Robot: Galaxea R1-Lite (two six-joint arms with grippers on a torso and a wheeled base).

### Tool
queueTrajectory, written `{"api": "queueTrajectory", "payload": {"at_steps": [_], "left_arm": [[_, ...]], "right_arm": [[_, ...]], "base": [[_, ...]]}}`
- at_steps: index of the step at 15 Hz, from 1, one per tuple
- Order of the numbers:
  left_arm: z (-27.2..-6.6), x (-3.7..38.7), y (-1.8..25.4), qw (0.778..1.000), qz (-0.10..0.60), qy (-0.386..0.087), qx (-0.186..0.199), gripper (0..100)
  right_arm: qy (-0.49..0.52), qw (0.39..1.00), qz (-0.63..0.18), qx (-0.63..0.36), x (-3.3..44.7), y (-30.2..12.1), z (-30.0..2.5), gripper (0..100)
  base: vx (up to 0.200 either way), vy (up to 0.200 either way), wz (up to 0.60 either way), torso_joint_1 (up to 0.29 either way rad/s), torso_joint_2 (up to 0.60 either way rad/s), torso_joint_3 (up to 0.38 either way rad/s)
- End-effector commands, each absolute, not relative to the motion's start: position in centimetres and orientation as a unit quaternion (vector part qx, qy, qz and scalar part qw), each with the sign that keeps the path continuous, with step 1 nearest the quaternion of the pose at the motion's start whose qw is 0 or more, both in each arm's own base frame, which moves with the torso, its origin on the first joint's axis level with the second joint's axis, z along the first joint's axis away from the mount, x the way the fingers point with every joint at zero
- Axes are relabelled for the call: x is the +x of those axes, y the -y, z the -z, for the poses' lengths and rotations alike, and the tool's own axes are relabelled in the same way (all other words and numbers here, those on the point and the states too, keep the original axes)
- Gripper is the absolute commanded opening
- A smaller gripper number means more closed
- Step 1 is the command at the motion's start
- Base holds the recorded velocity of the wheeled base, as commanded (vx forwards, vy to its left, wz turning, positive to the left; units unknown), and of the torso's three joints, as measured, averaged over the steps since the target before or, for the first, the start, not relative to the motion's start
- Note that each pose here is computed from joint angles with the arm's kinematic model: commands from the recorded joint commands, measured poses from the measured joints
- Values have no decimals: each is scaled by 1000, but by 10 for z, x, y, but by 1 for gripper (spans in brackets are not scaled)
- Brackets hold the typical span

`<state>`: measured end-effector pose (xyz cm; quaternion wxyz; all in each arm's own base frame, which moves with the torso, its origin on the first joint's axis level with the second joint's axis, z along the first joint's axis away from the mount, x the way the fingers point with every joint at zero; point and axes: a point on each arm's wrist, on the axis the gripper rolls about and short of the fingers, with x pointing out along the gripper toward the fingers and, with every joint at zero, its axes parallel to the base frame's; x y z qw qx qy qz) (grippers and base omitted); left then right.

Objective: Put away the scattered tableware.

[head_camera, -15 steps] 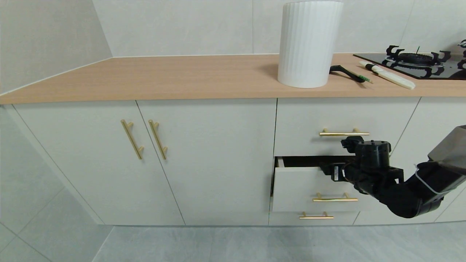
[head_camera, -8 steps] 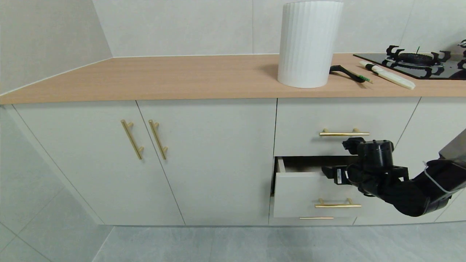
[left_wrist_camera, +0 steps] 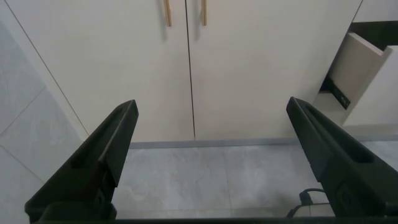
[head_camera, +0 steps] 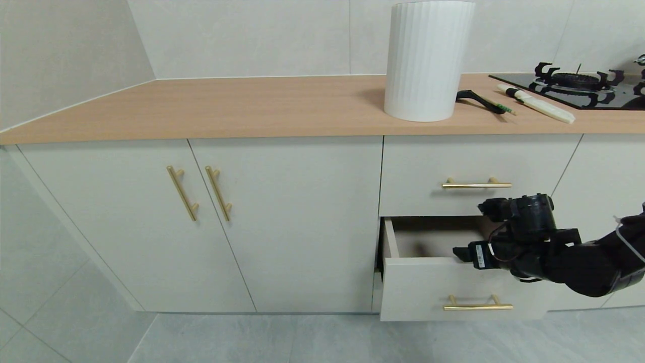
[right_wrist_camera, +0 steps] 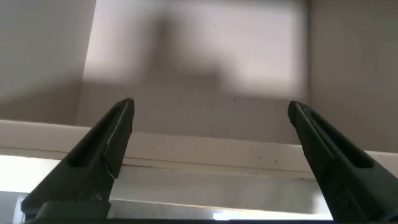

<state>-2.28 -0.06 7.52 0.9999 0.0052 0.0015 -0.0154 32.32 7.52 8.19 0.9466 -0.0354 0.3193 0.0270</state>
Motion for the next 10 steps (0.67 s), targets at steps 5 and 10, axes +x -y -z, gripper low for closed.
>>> {"api": "queueTrajectory", "payload": {"at_steps": [5,10], "left_arm": [[-75,-23,1,1000,16,-1,5,100],[-75,-23,1,1000,16,-1,5,100]], "right_arm": [[-377,923,-48,-67,299,-71,-107,100],[-433,895,-52,-91,289,-69,-108,100]], "base": [[0,0,0,0,0,0],[0,0,0,0,0,0]]}}
